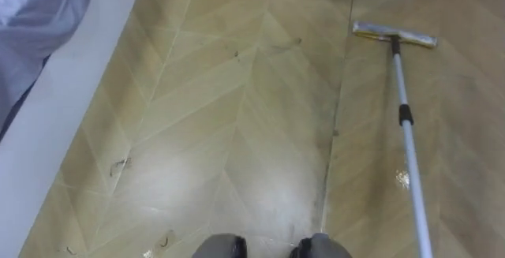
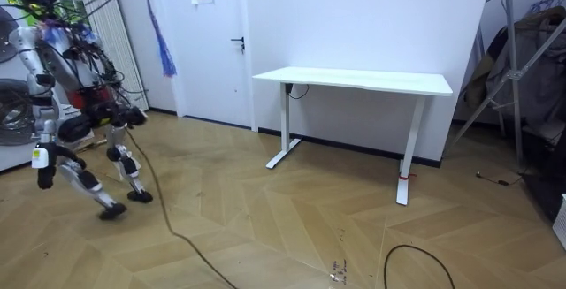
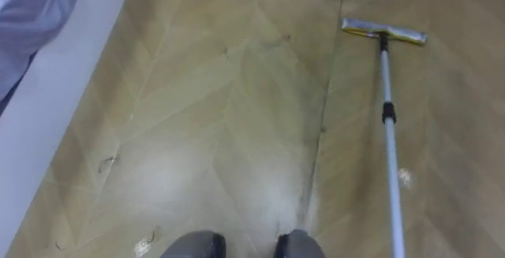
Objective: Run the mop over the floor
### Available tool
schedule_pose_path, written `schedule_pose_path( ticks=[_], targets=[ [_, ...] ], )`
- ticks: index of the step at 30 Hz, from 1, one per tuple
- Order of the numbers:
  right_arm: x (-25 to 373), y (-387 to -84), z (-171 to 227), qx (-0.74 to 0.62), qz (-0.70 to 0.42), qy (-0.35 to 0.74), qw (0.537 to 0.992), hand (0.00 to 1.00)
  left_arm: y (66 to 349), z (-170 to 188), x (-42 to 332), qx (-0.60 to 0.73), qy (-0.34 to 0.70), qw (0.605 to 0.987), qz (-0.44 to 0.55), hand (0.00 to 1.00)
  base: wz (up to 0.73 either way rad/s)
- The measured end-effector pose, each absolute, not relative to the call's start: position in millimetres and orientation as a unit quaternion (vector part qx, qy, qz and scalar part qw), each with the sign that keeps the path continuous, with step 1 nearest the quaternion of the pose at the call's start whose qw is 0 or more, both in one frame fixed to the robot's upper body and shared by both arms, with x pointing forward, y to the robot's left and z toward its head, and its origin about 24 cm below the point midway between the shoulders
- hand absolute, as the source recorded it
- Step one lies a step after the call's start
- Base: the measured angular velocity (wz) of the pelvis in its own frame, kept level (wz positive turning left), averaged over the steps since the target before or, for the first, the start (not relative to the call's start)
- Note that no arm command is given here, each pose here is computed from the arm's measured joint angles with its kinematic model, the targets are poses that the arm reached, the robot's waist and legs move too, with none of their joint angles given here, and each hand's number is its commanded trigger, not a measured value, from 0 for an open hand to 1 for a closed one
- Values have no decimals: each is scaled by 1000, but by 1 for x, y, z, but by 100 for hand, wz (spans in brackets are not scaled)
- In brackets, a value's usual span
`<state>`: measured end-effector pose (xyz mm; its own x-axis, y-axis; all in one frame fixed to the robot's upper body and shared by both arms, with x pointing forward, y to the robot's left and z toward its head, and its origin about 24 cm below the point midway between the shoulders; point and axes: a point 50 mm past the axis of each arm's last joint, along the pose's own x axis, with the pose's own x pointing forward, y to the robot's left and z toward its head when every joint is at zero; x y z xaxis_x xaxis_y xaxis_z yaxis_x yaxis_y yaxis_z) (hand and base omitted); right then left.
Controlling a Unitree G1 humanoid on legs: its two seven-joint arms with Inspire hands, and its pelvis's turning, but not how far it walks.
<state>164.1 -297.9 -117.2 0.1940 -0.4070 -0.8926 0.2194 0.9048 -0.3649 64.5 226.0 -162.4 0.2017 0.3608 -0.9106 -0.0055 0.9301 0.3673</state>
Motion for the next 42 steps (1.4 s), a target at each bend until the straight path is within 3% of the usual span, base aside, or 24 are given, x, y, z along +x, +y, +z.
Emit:
schedule_pose_path(
  ticks=[1, 3, 7, 11, 14, 19, 24, 34, 42],
  targets=[
    [186, -296, -108, -70, -198, 572, 793, 100, 227, -162, 63, 141, 621, 762, 119, 0, -18],
    [191, -293, -106, -51, -198, 571, 795, 100, 230, -163, 57, 138, 625, 759, 117, 0, 22],
    [123, -306, -129, -52, -212, 633, 743, 100, 232, -163, 51, 132, 634, 755, 107, 0, 23],
    [55, -322, -137, -81, -237, 688, 681, 100, 231, -159, 78, 133, 601, 781, 107, 0, 34],
    [23, -304, -148, -77, -230, 718, 653, 100, 233, -158, 80, 142, 594, 784, 110, 0, 19],
    [-23, -276, -159, -51, -201, 758, 619, 100, 231, -164, 60, 139, 630, 756, 113, 0, -1],
    [-25, -269, -160, -56, -165, 774, 609, 100, 237, -166, 42, 119, 660, 725, 154, 0, -23],
    [-14, -267, -161, -87, -132, 779, 606, 100, 236, -167, 25, 134, 680, 706, 146, 0, 0],
    [-27, -256, -164, -93, -116, 792, 592, 100, 238, -167, 3, 113, 703, 682, 165, 0, -9]
  ],
)
